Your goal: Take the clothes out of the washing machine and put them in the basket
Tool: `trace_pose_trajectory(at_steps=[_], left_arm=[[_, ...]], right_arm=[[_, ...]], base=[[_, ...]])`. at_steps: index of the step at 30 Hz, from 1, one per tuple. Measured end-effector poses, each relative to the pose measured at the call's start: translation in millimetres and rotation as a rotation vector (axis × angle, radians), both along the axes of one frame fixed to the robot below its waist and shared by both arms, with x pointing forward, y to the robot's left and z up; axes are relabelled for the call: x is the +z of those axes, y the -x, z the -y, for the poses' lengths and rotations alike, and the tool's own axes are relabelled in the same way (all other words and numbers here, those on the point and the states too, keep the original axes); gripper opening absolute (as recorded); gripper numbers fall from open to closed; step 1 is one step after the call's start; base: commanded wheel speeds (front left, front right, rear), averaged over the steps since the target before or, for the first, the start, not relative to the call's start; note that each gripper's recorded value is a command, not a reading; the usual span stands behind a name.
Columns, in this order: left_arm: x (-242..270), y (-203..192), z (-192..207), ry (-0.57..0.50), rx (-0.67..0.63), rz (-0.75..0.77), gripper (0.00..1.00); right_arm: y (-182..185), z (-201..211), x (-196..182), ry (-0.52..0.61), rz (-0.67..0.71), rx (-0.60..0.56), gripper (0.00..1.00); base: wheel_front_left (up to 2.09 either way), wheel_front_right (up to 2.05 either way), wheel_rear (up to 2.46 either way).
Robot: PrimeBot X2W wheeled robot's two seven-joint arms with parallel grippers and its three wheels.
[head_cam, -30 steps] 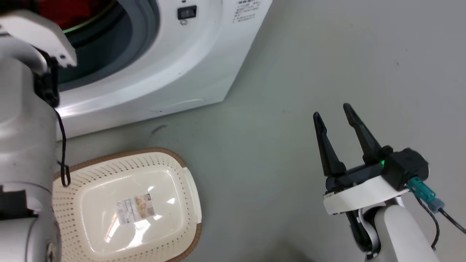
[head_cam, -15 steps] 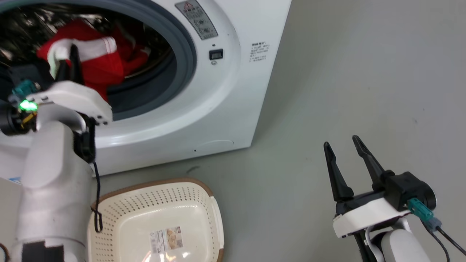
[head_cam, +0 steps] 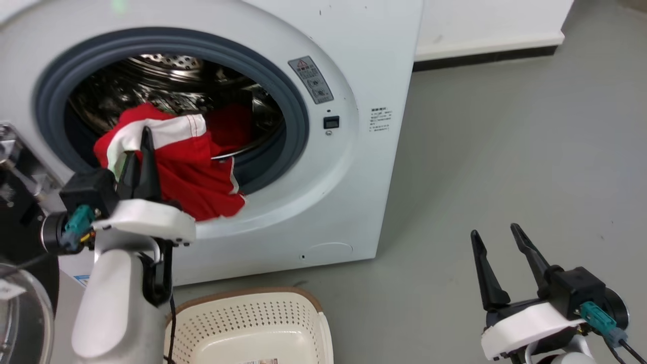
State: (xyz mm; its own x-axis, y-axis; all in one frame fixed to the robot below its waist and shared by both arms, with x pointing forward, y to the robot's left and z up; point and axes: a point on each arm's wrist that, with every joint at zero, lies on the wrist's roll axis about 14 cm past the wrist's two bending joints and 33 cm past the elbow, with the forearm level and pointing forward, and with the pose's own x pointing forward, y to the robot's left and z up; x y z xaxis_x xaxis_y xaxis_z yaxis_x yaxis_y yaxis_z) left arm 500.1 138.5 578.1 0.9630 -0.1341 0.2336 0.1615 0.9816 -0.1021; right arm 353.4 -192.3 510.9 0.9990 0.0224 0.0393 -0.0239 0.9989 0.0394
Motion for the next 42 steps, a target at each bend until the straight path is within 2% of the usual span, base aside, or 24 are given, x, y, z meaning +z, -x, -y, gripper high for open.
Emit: trace_pose_trajectory(at_steps=[4, 12, 16, 24, 30, 42], left_arm=[[15.9, 28.2, -5.3, 0.008, 0.017, 0.062, 0.0], [16.1, 80.7, -14.7, -0.015, 0.065, 0.059, 0.0], [-12.8, 102.9, -15.6, 0.004, 0.09, -0.045, 0.0], [-105.5, 137.6, -10.6, 0.033, 0.107, -0.358, 0.0], [-168.6, 143.8, -13.2, 0.047, 0.127, -0.533, 0.0], [-279.4, 103.3, 2.3, 0.049, 0.079, -0.814, 0.0]], right_arm=[[4.2, 1.1, 8.5, 0.006, 0.018, -0.002, 1.0], [3.2, -5.9, 14.7, 0.022, 0.025, 0.021, 1.0], [0.3, -8.2, 13.4, 0.023, 0.018, 0.029, 1.0], [-11.1, -11.3, 4.1, 0.024, -0.009, 0.04, 1.0], [-33.3, -16.3, -3.0, 0.033, -0.023, 0.058, 1.0], [-79.9, -25.9, -45.4, 0.029, -0.09, 0.093, 1.0]], base=[[0.0, 0.0, 0.0], [0.0, 0.0, 0.0], [0.0, 0.0, 0.0], [0.0, 0.0, 0.0], [0.0, 0.0, 0.0], [0.0, 0.0, 0.0]])
